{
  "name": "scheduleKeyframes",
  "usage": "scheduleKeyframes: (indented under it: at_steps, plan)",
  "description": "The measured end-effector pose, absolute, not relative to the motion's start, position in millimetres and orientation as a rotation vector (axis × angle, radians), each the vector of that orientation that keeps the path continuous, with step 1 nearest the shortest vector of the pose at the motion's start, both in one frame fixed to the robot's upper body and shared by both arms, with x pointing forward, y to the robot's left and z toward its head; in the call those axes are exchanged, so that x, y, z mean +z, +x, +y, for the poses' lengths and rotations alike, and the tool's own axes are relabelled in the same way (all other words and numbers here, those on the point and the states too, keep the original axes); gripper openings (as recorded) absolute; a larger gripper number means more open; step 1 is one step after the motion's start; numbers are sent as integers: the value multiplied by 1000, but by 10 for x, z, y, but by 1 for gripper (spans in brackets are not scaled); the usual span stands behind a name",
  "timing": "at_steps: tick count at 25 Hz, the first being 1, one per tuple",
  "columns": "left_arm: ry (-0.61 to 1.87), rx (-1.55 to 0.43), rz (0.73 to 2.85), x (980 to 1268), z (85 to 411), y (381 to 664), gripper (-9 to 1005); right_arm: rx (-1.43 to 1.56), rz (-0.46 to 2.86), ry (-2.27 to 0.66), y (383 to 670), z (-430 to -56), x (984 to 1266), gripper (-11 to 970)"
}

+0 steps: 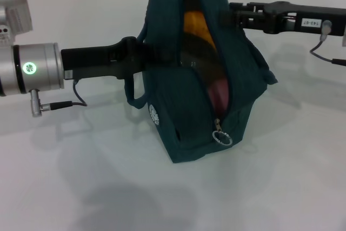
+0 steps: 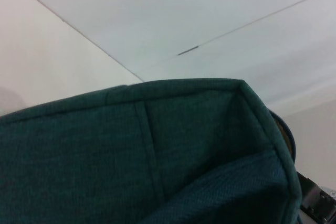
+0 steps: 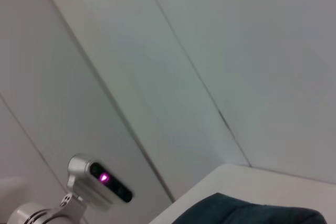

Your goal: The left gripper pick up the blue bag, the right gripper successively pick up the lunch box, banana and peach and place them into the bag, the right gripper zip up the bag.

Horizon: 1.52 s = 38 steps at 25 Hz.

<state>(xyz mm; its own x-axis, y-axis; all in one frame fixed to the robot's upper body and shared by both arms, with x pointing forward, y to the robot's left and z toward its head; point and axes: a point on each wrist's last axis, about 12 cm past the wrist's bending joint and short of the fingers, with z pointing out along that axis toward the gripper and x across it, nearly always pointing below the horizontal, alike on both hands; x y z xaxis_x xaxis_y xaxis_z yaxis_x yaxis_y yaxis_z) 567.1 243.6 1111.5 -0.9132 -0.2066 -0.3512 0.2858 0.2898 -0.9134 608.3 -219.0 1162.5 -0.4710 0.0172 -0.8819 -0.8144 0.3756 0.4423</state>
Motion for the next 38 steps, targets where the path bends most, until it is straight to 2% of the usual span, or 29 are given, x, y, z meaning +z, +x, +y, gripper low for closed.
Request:
scheduleKeyframes:
  at_steps: [5, 8, 13, 25, 38]
  plan:
    - [49, -1657, 2152, 11104, 2486, 5653, 37, 1208, 1690, -655, 6042, -2291, 11641, 496]
    - [48, -1655, 2151, 11103, 2488, 5653, 37, 1207, 1628, -665, 5989, -2349, 11665, 691]
    - [63, -1646, 2145, 11097, 2489, 5648, 37, 1195, 1552, -782, 5888, -2392, 11684, 783]
    - [62, -1625, 2141, 11095, 2469, 5679, 36, 1083, 1280, -1218, 5285, -2584, 11431, 776]
    - [64, -1624, 2140, 11100, 2465, 5685, 37, 1112, 1372, -1379, 5151, -2556, 11184, 769]
